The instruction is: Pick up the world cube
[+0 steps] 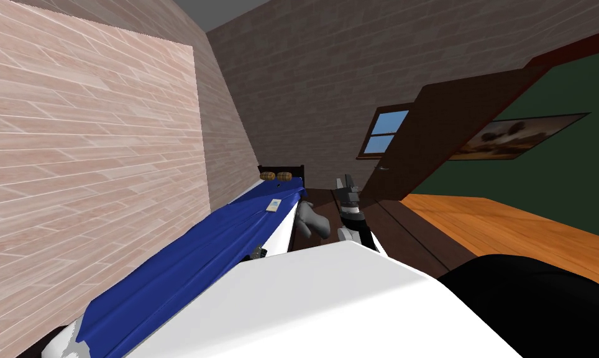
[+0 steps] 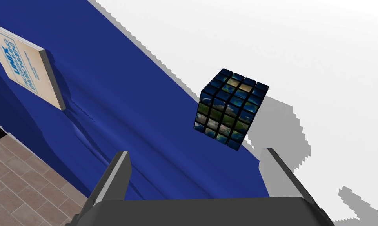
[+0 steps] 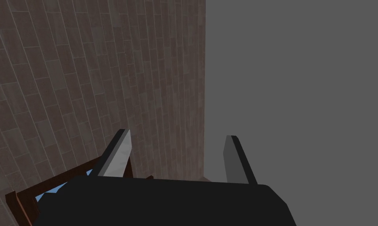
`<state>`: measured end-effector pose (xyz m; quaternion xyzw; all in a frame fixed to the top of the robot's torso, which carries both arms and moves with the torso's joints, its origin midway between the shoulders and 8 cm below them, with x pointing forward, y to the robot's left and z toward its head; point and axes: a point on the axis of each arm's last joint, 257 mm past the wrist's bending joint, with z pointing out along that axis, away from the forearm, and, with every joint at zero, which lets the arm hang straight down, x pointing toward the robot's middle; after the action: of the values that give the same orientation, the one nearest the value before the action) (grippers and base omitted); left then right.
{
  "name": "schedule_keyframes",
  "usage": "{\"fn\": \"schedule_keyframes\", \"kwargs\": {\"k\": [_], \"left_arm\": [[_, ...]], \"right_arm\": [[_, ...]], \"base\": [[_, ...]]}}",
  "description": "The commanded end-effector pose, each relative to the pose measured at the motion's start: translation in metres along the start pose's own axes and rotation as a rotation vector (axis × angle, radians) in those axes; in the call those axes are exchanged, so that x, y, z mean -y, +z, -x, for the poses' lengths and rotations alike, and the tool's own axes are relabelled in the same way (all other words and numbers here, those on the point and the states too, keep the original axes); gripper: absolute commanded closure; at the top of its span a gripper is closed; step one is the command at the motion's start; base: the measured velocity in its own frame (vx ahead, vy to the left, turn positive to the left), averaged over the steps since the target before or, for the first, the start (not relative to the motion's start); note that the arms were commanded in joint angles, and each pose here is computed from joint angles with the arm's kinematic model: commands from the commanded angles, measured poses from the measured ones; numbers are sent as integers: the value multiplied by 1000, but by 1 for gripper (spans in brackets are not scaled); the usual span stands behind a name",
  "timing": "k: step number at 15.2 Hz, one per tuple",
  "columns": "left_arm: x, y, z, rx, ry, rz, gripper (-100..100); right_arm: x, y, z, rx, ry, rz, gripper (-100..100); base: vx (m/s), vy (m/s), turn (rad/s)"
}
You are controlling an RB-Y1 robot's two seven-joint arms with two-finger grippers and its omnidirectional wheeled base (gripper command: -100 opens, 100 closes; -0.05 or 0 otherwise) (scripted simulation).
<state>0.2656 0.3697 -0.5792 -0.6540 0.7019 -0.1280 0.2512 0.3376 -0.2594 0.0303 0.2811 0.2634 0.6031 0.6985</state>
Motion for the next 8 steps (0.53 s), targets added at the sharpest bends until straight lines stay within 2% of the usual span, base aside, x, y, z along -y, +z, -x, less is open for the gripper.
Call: {"fn": "schedule_keyframes", "kwargs": {"k": [1,5,8], "left_arm": [[0,5,-15,-29,-14,27,-100],[-10,8,-32,-60,-21,71,-100],[-26,10,-53,-98,-29,134,-100]], "right_arm": [[0,0,0,0,0,0,0],[0,0,0,0,0,0,0],[0,0,0,0,0,0,0]], "base": [[-36,-67,131],[-52,-123,80],[36,-41,-2]]}}
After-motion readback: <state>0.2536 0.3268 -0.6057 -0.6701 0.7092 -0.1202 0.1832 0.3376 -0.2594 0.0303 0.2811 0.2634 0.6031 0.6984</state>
